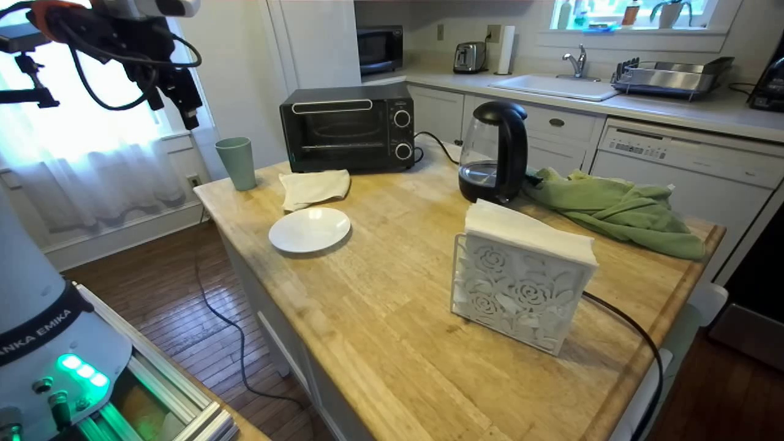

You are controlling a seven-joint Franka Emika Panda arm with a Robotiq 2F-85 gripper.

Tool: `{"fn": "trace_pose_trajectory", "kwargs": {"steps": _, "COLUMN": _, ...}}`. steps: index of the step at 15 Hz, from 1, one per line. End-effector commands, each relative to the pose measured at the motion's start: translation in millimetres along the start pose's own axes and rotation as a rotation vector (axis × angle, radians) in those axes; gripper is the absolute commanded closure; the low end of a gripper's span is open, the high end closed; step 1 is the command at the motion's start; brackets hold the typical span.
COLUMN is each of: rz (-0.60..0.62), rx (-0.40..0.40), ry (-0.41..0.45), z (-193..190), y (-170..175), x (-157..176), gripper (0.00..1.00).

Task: Open the lid to the transparent kettle

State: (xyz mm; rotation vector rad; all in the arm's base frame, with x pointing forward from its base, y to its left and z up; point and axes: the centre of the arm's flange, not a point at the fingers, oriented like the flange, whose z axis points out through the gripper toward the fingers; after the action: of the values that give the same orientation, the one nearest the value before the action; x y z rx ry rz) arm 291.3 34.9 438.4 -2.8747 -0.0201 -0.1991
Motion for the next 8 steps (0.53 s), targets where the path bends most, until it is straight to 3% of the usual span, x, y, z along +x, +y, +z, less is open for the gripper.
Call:
{"fn": "trace_pose_trajectory", "kwargs": {"steps": 1, "rz": 0.000, "rx": 0.000, "ry": 0.000, "z": 0, "y": 0, "x": 0, "gripper": 0.00}}
{"fn": "trace_pose_trajectory", "kwargs": {"steps": 4, "rz": -0.015, "rx": -0.026, "ry": 0.014, "z": 2, "y": -3, "x": 14, "gripper": 0.00}}
{"fn": "trace_pose_trajectory", "kwargs": {"steps": 8, "rz": -0.005, "rx": -0.111, "ry": 0.113, "z": -23, "y": 8, "x": 57, "gripper": 0.00}}
